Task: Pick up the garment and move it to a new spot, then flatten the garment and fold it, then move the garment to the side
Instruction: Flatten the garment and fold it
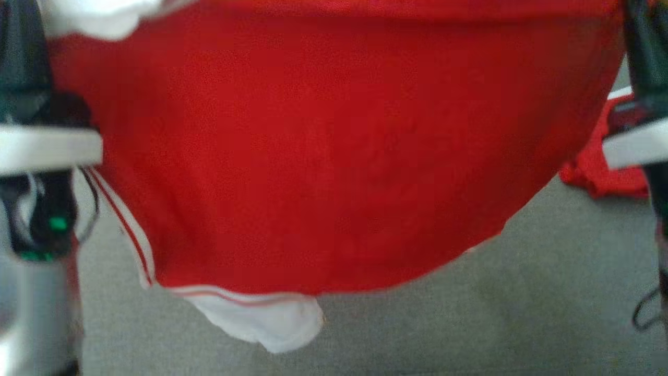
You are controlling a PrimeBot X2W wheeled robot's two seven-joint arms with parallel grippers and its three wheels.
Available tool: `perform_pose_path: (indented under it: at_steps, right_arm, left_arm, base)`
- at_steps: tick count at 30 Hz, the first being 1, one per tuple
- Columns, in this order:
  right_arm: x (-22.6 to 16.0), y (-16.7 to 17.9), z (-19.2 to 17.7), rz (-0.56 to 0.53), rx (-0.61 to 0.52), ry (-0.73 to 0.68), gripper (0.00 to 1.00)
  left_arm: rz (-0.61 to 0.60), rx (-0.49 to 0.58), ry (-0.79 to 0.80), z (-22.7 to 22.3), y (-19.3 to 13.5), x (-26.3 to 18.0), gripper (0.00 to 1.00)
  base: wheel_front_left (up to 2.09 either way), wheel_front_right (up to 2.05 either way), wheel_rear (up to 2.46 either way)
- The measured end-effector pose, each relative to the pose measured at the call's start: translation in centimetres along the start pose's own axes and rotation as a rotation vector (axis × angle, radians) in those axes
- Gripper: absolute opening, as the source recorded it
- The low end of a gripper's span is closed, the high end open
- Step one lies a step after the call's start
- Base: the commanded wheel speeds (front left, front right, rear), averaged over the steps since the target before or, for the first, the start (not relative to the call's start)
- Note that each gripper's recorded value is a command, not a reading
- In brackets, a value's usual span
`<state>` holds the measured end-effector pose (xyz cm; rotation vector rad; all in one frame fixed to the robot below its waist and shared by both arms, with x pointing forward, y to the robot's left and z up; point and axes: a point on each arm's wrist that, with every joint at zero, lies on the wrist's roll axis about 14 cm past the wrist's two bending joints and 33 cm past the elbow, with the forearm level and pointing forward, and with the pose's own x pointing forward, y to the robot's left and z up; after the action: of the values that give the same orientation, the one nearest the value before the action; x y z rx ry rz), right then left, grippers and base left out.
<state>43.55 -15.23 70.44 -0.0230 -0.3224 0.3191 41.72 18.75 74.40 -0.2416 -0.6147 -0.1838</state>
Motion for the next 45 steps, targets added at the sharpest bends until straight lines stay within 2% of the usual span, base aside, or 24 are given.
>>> perform_pose_path:
  at_steps: [4,8,13,17,20,25,28,33,37,42,45]
  right_arm:
    - [4.6,-1.1,-1.5,0.006,0.001,0.024,0.00]
    - [10.7,-2.5,-3.4,0.015,-0.050,0.046,0.00]
    - [17.2,-4.1,-5.8,0.009,-0.104,0.034,0.00]
    - [20.3,-5.3,-6.4,-0.009,-0.144,-0.033,0.00]
    - [21.0,-5.5,-7.8,-0.018,-0.139,-0.041,0.00]
    - [20.3,-5.4,-11.0,-0.022,-0.122,0.026,0.00]
    - [18.5,-5.1,-14.6,-0.020,-0.095,0.115,0.00]
    - [13.1,-3.4,-21.9,0.019,-0.057,0.331,0.00]
    - [8.2,-1.9,-26.1,0.083,-0.074,0.500,0.00]
    - [2.0,0.5,-29.3,0.185,-0.077,0.699,0.00]
    - [-1.2,1.6,-29.9,0.249,-0.081,0.783,0.00]
  left_arm:
    - [-0.020,0.038,0.054,-3.0,1.6,4.5,0.00]
    - [-0.044,0.117,0.092,-6.6,3.3,9.7,0.00]
    - [-0.035,0.160,0.094,-10.4,5.3,15.0,0.00]
    - [-0.025,0.192,0.066,-11.5,6.3,17.5,0.00]
    - [-0.019,0.213,0.099,-12.4,7.0,17.4,0.00]
    - [-0.024,0.198,0.184,-14.8,6.9,15.6,0.00]
    - [-0.030,0.177,0.266,-17.3,6.7,12.8,0.00]
    - [-0.035,0.141,0.463,-22.7,6.6,4.8,0.00]
    - [-0.014,0.123,0.603,-25.1,7.1,-1.9,0.00]
    - [-0.038,0.099,0.753,-26.6,5.7,-9.4,0.00]
    - [-0.067,0.108,0.818,-26.6,5.1,-12.9,0.00]
  base:
    - [0.00,0.00,0.00]
    - [0.00,0.00,0.00]
    - [0.00,0.00,0.00]
    - [0.00,0.00,0.00]
    - [0.00,0.00,0.00]
    - [0.00,0.00,0.00]
    - [0.00,0.00,0.00]
    - [0.00,0.00,0.00]
    - [0.00,0.00,0.00]
    - [0.00,0.00,0.00]
    - [0.00,0.00,0.00]
